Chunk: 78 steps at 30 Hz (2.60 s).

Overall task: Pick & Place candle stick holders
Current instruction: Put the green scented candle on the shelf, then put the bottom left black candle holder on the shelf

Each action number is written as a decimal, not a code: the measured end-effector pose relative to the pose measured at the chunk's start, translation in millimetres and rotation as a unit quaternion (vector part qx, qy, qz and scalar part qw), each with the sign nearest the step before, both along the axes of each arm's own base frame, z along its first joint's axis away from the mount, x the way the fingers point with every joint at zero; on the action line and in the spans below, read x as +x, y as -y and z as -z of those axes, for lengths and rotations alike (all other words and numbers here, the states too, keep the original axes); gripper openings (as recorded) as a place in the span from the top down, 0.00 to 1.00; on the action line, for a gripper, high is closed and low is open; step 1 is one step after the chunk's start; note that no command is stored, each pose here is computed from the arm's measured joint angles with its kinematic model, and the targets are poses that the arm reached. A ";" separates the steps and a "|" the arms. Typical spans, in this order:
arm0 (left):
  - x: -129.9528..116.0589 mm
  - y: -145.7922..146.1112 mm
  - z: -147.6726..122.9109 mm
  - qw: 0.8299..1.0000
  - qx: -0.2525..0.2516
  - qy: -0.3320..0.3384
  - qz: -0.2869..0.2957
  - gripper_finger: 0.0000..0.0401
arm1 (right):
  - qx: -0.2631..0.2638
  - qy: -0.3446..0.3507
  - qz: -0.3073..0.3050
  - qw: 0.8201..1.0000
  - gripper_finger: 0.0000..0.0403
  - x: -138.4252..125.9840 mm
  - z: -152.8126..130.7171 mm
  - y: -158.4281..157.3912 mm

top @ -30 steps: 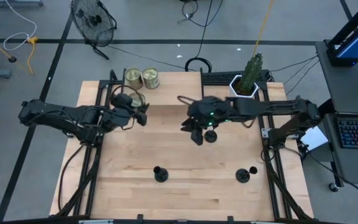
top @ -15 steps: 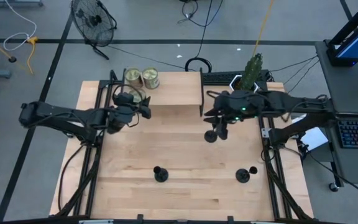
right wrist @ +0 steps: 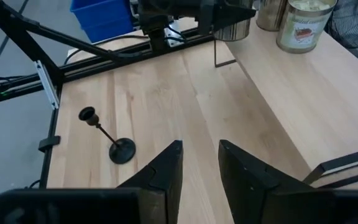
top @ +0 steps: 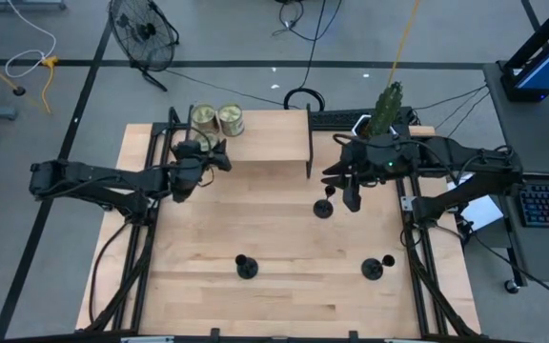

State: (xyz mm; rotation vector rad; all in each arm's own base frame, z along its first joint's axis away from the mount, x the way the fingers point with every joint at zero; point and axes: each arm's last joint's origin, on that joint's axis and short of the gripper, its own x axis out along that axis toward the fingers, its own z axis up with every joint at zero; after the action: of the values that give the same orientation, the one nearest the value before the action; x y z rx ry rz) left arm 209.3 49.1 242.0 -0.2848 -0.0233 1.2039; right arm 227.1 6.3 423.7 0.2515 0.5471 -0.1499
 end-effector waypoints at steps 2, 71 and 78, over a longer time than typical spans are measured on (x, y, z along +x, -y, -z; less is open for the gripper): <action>5.0 -1.9 1.6 1.000 -0.002 0.010 0.005 0.11 | 0.000 0.000 0.000 1.000 0.77 0.0 0.0 0.0; 21.6 -34.2 -7.2 0.992 0.107 -0.036 -0.063 0.06 | 0.010 0.001 0.006 1.000 0.76 -0.1 -0.1 0.1; 21.1 -27.7 -15.6 0.989 0.131 -0.044 -0.054 0.06 | 0.007 0.001 0.004 1.000 0.76 -0.1 -0.1 0.1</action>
State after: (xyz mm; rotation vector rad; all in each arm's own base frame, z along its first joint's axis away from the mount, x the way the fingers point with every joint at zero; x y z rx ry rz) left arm 230.4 76.8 257.6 -0.0006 -0.1211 1.3043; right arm 226.9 6.2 423.8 0.2670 0.5460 -0.1538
